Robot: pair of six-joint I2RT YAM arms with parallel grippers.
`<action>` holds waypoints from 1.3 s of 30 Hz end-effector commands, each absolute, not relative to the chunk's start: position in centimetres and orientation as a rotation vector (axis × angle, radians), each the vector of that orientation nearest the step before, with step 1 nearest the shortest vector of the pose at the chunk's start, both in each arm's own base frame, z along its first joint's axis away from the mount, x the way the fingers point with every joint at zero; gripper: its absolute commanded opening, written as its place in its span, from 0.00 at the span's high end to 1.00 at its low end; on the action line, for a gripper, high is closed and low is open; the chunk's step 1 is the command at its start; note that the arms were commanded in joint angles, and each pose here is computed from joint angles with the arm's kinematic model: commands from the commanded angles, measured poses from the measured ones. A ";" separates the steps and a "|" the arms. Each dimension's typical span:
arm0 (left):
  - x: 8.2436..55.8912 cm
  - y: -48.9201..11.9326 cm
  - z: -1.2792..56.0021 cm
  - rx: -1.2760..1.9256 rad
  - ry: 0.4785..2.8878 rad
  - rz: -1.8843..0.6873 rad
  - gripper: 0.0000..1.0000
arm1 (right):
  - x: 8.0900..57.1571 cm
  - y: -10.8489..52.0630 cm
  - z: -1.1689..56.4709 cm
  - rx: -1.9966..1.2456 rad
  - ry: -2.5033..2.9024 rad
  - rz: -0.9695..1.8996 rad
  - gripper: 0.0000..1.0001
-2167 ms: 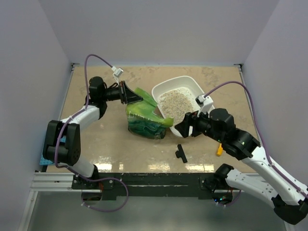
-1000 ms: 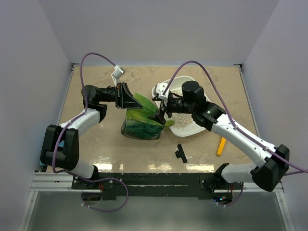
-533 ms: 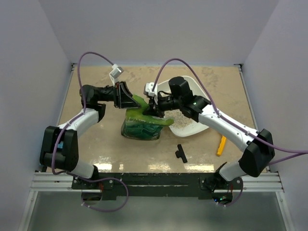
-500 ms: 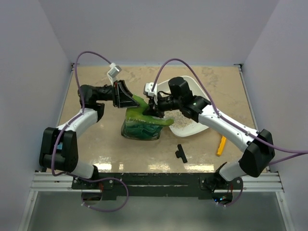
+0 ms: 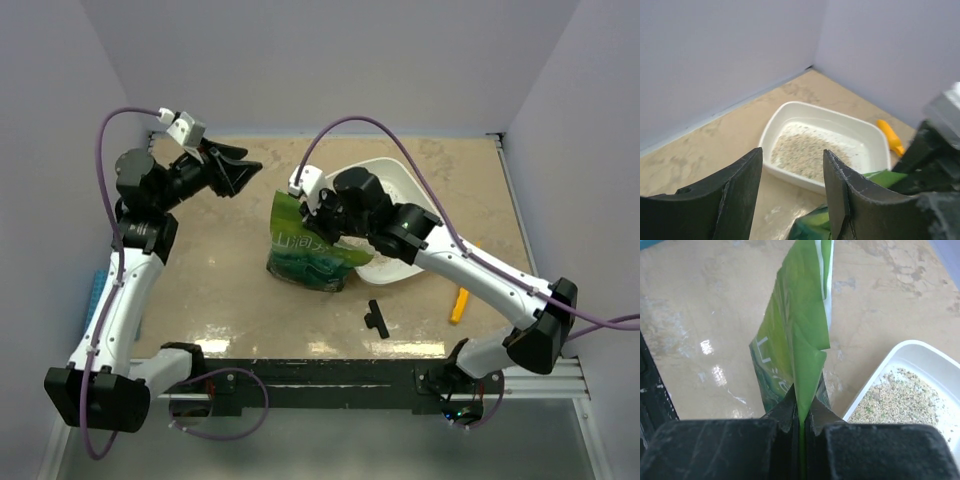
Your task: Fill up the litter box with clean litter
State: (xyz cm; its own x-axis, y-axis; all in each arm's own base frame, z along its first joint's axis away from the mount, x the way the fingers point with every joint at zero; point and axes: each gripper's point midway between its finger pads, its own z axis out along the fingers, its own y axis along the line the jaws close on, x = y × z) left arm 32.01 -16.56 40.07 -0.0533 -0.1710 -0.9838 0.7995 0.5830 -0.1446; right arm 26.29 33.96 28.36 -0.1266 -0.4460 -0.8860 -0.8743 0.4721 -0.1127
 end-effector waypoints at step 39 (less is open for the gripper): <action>31.8 -9.6 30.6 0.259 1.773 -0.443 0.47 | 21.3 28.5 37.8 -0.638 1.741 0.579 1.00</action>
